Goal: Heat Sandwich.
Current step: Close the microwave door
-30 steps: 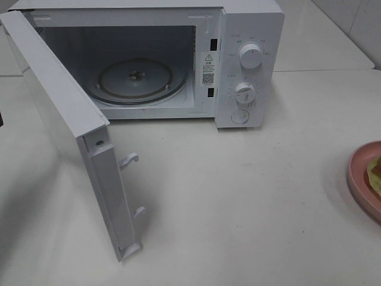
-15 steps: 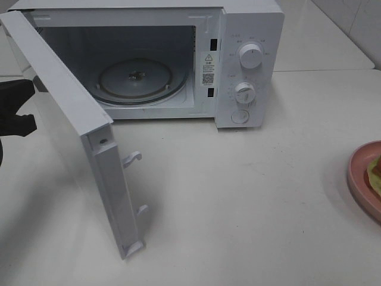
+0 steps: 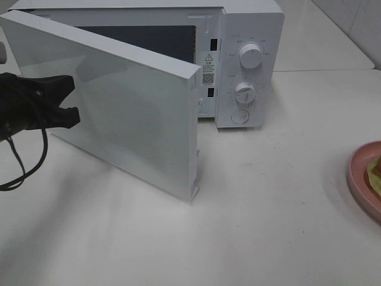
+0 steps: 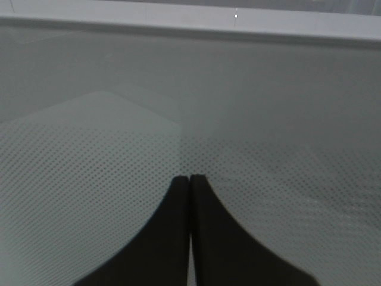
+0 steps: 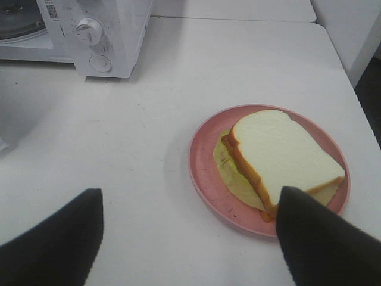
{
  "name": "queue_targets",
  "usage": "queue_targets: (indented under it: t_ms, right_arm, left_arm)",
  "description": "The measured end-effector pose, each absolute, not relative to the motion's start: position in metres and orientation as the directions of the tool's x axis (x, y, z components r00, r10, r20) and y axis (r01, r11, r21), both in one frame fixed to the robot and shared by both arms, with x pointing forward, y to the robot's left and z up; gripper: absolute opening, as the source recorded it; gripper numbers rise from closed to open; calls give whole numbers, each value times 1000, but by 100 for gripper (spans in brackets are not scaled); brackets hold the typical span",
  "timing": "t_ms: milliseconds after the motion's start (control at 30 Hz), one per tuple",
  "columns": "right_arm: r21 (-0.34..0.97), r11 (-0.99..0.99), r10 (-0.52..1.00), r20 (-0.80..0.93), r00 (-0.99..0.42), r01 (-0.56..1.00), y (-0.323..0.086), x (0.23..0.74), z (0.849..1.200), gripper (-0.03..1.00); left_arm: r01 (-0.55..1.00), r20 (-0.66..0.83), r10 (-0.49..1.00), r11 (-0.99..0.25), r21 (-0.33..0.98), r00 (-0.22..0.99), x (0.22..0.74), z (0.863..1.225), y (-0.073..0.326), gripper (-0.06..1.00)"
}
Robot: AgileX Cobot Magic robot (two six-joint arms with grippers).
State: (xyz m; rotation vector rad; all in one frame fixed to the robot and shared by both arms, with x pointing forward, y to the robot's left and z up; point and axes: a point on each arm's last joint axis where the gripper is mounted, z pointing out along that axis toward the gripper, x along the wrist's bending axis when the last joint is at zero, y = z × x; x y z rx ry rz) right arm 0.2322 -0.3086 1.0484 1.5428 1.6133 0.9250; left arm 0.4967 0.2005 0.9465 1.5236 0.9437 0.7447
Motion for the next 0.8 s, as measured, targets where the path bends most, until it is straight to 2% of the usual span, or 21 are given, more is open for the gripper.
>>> queue_targets:
  t_ms: [300, 567, 800]
  right_arm:
    - [870, 31, 999, -16, -36, 491, -309, 232, 1048, 76]
    - [870, 31, 999, -16, -36, 491, -309, 232, 1048, 76]
    - [870, 31, 999, -16, -36, 491, -309, 232, 1048, 76]
  left_arm:
    - [150, -5, 880, -76, 986, 476, 508, 944, 163, 0]
    - [155, -28, 907, -41, 987, 419, 522, 940, 129, 0]
    - [156, -44, 900, -26, 987, 434, 533, 938, 106, 0]
